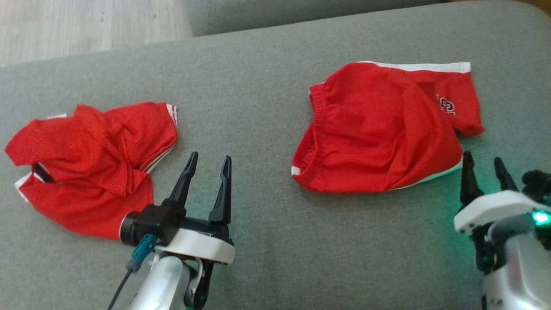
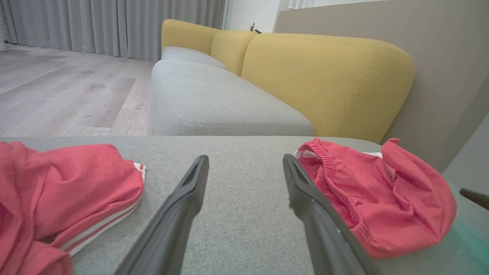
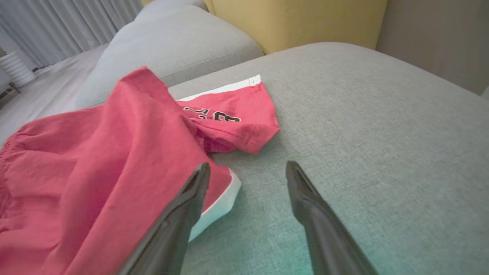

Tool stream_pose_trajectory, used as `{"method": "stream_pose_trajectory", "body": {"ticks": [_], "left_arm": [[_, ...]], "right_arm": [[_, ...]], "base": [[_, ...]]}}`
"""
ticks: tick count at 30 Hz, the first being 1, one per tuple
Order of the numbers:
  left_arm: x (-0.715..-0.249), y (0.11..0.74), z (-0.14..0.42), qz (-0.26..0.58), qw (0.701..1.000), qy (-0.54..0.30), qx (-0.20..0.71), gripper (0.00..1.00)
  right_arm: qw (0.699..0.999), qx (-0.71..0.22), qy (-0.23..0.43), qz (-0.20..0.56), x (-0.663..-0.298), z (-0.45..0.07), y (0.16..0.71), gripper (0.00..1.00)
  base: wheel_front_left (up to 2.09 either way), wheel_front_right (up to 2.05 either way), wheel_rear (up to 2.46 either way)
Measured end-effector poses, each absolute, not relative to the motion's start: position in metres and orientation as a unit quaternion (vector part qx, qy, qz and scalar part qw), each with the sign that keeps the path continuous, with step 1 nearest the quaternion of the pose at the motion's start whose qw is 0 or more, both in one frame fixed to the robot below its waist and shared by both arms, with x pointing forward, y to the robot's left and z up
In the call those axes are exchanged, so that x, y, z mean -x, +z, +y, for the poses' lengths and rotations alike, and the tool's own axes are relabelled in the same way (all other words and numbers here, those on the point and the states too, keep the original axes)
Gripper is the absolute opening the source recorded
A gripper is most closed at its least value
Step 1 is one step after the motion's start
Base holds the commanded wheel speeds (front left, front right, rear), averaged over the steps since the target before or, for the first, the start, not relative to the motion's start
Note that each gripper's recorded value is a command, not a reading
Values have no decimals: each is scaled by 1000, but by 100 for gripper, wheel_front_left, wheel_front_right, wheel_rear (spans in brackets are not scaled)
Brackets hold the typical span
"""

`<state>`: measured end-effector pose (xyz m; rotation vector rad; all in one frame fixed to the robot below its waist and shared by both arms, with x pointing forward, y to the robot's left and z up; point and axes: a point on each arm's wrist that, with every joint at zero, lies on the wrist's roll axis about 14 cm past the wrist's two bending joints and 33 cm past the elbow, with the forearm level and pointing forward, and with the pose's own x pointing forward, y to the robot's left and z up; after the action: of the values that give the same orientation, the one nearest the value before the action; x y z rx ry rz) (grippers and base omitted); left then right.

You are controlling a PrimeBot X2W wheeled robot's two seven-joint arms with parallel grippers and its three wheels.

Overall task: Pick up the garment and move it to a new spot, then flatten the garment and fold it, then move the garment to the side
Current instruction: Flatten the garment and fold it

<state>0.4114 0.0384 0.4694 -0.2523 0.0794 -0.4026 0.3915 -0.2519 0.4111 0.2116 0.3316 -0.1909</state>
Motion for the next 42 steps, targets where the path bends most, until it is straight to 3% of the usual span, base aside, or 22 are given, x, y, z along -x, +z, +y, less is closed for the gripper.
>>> {"method": "stream_pose_trajectory", "body": {"ticks": [7, 18, 20, 22, 28, 42], "left_arm": [[-415, 459, 48, 51, 973, -187, 123, 100], [-418, 455, 56, 54, 975, -179, 117, 100], [-417, 455, 56, 54, 975, -180, 117, 100], [-417, 457, 55, 52, 975, -181, 117, 100], [-417, 465, 48, 43, 974, -191, 116, 100], [-413, 475, 18, 34, 965, -229, 121, 100]], "right_arm": [[962, -130, -121, 209, -410, -260, 386, 100], [956, -79, -59, 278, -424, -225, 360, 99], [958, -64, -54, 275, -424, -225, 361, 4], [960, -50, -49, 272, -424, -225, 363, 0], [966, -43, -62, 247, -416, -234, 372, 0], [958, -51, -192, 208, -348, -317, 390, 0]], "base": [[0, 0, 0], [0, 0, 0], [0, 0, 0], [0, 0, 0], [0, 0, 0], [0, 0, 0]]}}
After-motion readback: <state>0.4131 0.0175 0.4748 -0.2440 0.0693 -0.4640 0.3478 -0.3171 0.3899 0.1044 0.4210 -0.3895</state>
